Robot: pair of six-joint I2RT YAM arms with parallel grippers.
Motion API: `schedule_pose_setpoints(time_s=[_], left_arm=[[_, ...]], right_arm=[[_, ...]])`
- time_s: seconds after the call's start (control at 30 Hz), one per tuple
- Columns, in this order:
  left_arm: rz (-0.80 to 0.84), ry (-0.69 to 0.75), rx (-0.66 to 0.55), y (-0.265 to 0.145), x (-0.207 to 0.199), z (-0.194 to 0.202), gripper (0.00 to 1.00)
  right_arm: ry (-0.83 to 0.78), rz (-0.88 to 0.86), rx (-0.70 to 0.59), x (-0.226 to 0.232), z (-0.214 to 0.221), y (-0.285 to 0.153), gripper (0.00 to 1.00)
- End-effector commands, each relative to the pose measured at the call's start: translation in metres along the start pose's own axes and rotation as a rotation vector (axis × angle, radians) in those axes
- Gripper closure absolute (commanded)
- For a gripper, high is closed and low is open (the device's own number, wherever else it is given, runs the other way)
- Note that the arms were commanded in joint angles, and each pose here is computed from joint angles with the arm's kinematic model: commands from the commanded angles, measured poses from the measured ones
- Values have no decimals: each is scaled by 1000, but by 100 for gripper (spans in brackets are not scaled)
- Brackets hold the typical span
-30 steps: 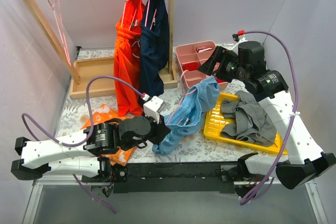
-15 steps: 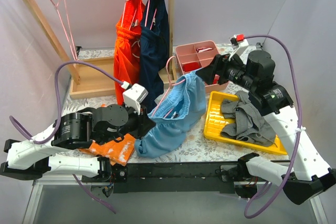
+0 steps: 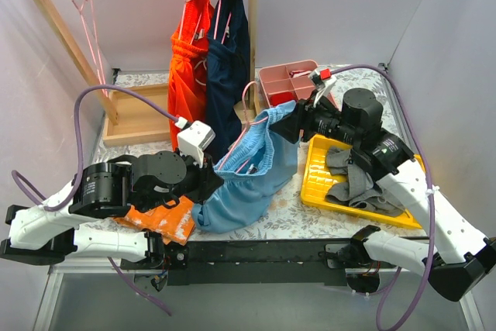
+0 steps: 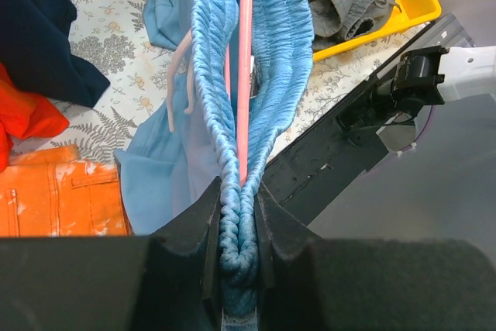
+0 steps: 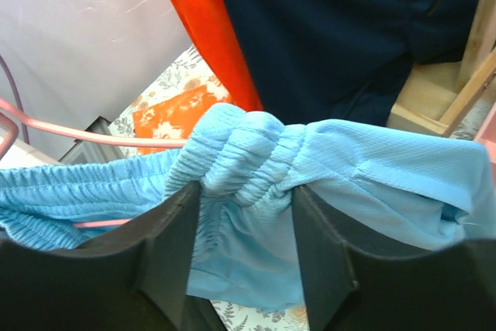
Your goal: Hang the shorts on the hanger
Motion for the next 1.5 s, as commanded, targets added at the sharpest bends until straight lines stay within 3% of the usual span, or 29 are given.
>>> schedule_pose_setpoints(time_s=[0.0, 0.07, 0.2, 0.43, 0.53, 0.57, 0.67, 0.77, 0.87, 1.03, 1.23, 1.47], left_arm=[[43, -27, -81, -12, -6, -19, 100], [50, -35, -88, -15, -5, -21, 100], [27, -40, -90, -22, 0, -24, 100], [10, -51, -100, -37, 9, -28, 100], [29, -65, -128, -47, 12, -33, 100], [42, -70, -140, -50, 11, -37, 100], [60, -63, -167, -62, 11, -47, 100], [49, -38, -173, -71, 13, -54, 100], [76, -28, -192, -85, 14, -63, 100], [187, -2, -212, -110, 13, -73, 100], [327, 29, -260, -147, 19, -84, 100], [325, -10, -326, -164, 33, -88, 100]], right_arm=[[-29, 37, -69, 0, -12, 2, 50], [-26, 45, -75, 0, -14, 2, 61], [-3, 213, -46, -14, -22, -4, 97], [-28, 367, -71, -22, -55, -18, 99], [-60, 282, -91, -13, -57, -19, 75], [-68, 262, -111, -11, -59, -20, 55], [-72, 334, -135, -17, -63, -25, 28], [-38, 502, -151, -33, -63, -32, 18], [11, 626, -159, -50, -61, -30, 15], [70, 632, -130, -76, -57, -5, 14], [137, 517, -202, -103, -55, 24, 12], [196, 316, -151, -98, -35, 85, 15]])
Point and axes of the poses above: each gripper's point midway between its finger pads, its own y axis out along the fingers, its own x axis along the line the jaws close on, z = x × y, the point moved 7 cm from there along -y, back along the fingers, and after that the axes turned 12 degrees about -y, right-handed, at the moved point
